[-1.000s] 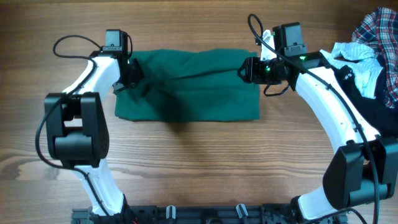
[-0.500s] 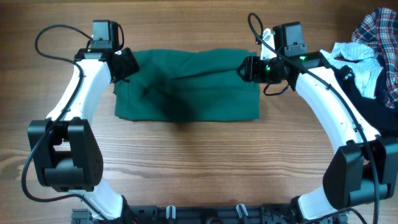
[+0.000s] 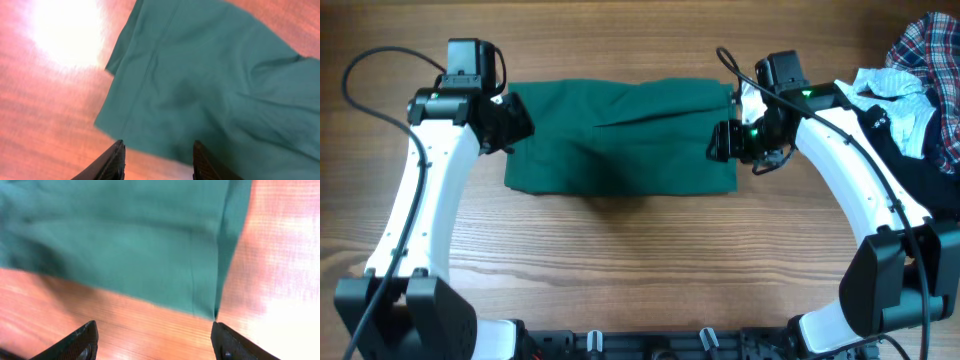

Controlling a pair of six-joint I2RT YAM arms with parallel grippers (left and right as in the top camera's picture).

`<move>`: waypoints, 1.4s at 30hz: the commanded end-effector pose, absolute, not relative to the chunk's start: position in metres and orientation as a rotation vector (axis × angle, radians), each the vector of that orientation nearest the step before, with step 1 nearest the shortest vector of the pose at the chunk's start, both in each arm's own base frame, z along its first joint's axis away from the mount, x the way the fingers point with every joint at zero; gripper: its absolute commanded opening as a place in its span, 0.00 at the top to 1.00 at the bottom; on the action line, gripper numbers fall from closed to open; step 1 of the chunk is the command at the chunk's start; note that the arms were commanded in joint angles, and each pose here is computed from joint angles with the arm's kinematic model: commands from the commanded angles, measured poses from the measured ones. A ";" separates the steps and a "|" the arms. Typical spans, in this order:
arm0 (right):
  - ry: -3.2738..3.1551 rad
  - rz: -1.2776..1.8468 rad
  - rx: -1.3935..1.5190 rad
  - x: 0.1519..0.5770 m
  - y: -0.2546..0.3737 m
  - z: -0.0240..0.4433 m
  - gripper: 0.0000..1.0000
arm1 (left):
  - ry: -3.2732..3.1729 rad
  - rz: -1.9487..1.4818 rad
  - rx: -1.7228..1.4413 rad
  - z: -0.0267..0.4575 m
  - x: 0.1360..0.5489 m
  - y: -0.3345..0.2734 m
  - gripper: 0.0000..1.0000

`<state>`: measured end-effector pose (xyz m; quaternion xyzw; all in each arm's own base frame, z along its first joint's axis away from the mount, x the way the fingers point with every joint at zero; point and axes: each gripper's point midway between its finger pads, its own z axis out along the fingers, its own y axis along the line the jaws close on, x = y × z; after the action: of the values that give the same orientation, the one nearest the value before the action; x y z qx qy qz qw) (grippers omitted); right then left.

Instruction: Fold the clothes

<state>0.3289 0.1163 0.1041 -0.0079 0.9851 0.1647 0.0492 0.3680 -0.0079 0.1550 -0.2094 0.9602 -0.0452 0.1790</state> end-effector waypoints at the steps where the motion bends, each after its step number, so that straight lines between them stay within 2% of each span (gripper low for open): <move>1: 3.017 0.481 0.011 0.319 0.111 0.114 0.27 | 2.743 -0.138 -0.698 0.151 0.354 -0.010 0.56; 8: 3.069 0.474 0.075 0.308 0.109 0.109 0.14 | 2.810 -0.112 -0.728 0.122 0.336 -0.009 0.56; 13: 3.071 0.471 0.094 0.305 0.108 0.091 0.11 | 2.834 -0.102 -0.756 0.092 0.325 -0.009 0.57; 21: 2.968 0.496 0.030 0.319 0.112 0.060 0.11 | 2.775 -0.127 -0.745 0.058 0.330 -0.009 0.56; 33: 2.936 0.507 0.116 0.312 0.110 0.010 0.10 | 2.684 -0.055 -0.739 0.043 0.351 0.003 0.50; 42: 2.901 0.522 0.133 0.321 0.112 0.006 0.09 | 2.664 0.028 -0.749 0.014 0.368 0.014 0.49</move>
<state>0.3220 0.1149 0.0137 0.0362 0.9772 0.1818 0.1033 0.3675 0.0067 0.0300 -0.2589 0.9465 -0.0139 0.1919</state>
